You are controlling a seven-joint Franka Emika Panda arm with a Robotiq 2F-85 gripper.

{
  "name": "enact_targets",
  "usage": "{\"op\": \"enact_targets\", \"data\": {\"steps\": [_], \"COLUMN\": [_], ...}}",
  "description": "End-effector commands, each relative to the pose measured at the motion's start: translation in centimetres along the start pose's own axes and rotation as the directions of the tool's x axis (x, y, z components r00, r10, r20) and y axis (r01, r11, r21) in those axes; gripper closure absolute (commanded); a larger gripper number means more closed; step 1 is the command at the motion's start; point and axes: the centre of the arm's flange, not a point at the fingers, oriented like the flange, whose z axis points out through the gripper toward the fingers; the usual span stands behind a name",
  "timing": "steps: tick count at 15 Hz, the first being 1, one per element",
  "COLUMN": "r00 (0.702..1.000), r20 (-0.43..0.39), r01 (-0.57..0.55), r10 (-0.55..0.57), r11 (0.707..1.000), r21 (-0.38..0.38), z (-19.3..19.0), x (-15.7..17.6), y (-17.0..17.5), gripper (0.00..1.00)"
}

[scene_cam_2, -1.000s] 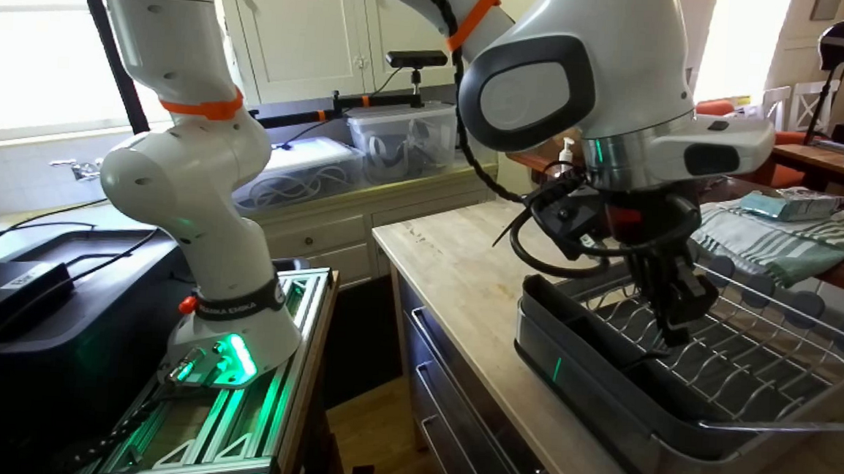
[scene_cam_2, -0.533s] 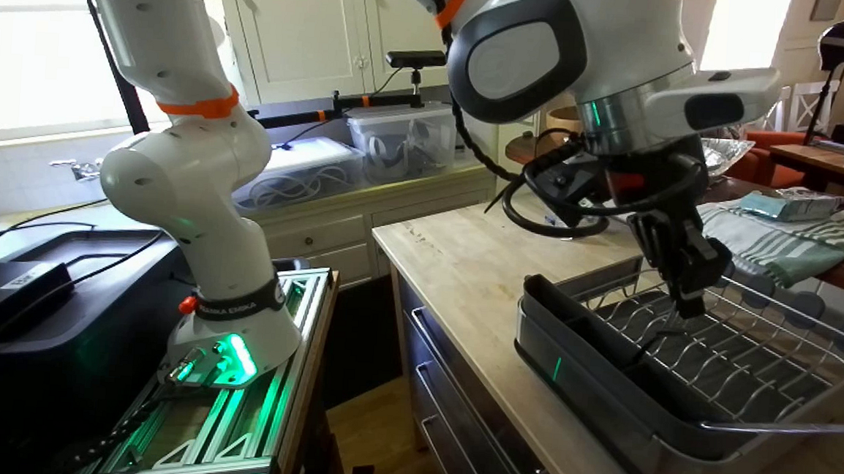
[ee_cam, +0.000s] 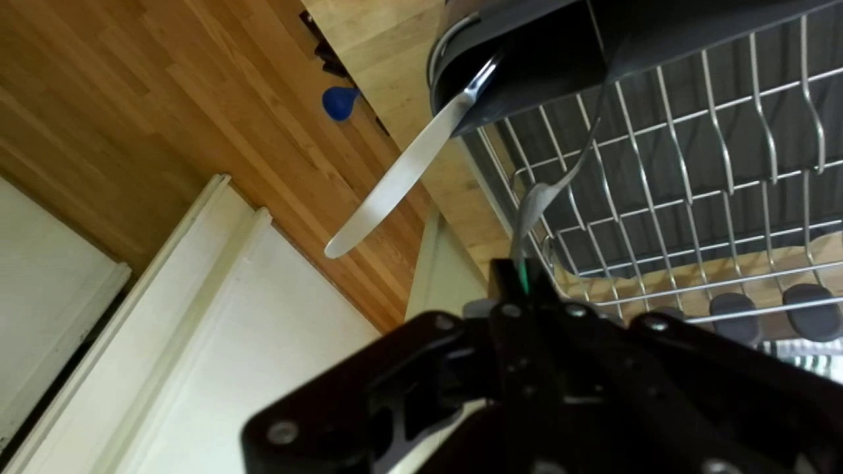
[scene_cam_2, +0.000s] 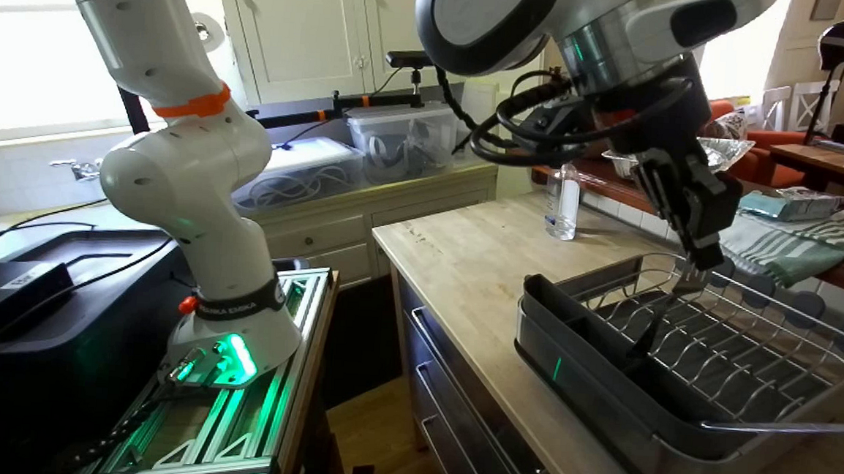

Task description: Place the spoon in its rightful place

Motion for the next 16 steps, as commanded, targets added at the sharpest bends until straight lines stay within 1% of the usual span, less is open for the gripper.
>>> {"op": "enact_targets", "data": {"steps": [1, 5, 8, 12, 16], "r00": [0.998, 0.993, 0.988, 0.985, 0.977], "r20": [-0.065, -0.121, -0.151, -0.17, -0.173], "r01": [-0.018, -0.014, 0.008, 0.055, 0.142], "r10": [0.019, 0.016, -0.003, -0.043, -0.125], "r11": [1.0, 1.0, 1.0, 0.997, 0.986], "r21": [0.008, 0.018, 0.031, 0.063, 0.089], "z": [-3.0, -5.7, -7.3, -8.0, -8.1], "x": [-0.5, 0.2, 0.7, 0.9, 1.0], "y": [-0.2, -0.5, -1.6, -5.4, -10.2], "gripper": [0.99, 0.99, 0.99, 0.99, 0.99]}}
